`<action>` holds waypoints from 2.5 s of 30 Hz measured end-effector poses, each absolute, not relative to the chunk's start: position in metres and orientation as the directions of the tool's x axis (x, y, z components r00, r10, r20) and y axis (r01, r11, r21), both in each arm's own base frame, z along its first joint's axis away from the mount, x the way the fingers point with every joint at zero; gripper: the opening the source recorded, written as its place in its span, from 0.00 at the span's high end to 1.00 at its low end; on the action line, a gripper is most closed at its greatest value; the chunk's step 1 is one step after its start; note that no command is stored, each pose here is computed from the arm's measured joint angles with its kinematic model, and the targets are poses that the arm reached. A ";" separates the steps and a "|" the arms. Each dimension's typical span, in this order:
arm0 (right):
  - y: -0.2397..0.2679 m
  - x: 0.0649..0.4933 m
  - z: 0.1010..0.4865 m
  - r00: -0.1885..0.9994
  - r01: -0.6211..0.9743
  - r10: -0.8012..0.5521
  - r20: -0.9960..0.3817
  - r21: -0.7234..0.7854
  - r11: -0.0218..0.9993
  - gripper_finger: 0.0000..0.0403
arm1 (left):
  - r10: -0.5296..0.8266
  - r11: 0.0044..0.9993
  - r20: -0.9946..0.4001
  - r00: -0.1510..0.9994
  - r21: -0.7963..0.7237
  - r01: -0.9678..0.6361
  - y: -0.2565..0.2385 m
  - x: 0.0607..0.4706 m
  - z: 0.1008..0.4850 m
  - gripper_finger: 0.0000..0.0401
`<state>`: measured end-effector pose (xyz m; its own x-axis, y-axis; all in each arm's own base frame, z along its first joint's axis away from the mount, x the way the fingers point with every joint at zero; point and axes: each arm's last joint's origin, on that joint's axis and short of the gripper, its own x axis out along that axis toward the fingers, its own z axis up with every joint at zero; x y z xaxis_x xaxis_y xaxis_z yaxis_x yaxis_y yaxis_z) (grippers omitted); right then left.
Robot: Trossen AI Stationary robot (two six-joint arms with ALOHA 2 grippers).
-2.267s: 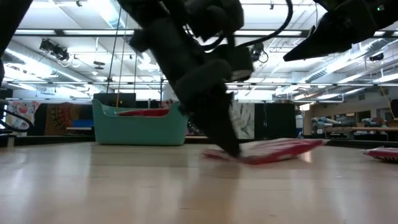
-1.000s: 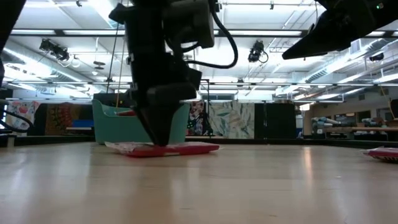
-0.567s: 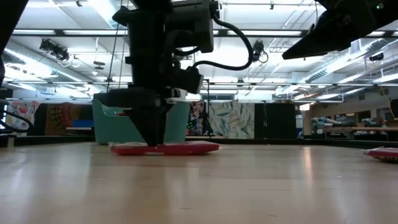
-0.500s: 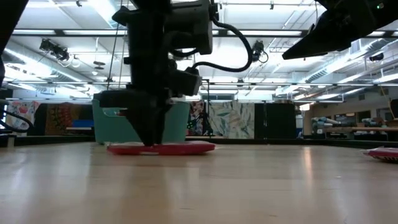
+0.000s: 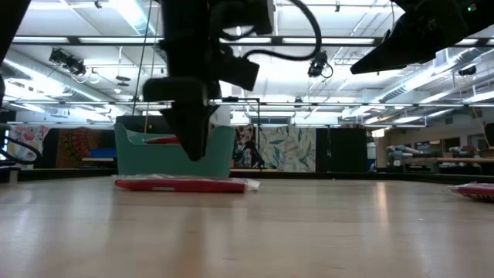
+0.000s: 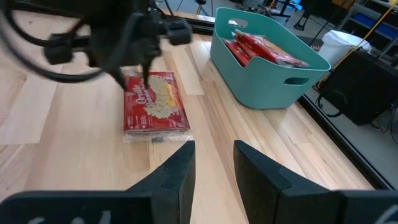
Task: Sort popcorn bags into baskets
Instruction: Put the left red popcorn bag into the green bin
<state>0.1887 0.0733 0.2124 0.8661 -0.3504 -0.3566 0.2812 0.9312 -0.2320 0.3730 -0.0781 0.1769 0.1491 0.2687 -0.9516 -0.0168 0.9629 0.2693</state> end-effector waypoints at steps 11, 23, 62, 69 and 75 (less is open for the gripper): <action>0.073 0.189 0.213 0.868 0.282 -0.349 -0.353 -0.228 0.932 0.72 | 0.347 0.938 -0.912 0.218 0.338 -0.077 -0.115 0.362 0.163 0.54; 0.074 0.189 0.213 0.870 0.283 -0.346 -0.352 -0.218 0.934 0.72 | 0.449 0.892 -0.866 0.218 0.447 -0.062 -0.111 0.362 0.153 0.43; 0.074 0.190 0.214 0.877 0.268 -0.330 -0.351 -0.214 0.939 0.72 | 0.514 0.858 -0.853 0.092 0.512 -0.037 -0.093 0.341 0.180 0.99; 0.074 0.190 0.214 0.877 0.269 -0.330 -0.350 -0.212 0.940 0.72 | 0.583 0.810 -0.801 0.136 0.559 -0.179 -0.067 0.313 0.242 0.99; 0.074 0.190 0.214 0.878 0.270 -0.330 -0.348 -0.210 0.940 0.72 | 0.654 0.753 -0.736 0.176 0.610 -0.248 -0.040 0.295 0.280 1.00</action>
<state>0.1898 0.0743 0.2140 0.8775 -0.3296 -0.3483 0.2695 0.9398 -0.2103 0.2947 -0.0399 0.2799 0.1758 0.6542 -0.7356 -0.2482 0.7525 0.6100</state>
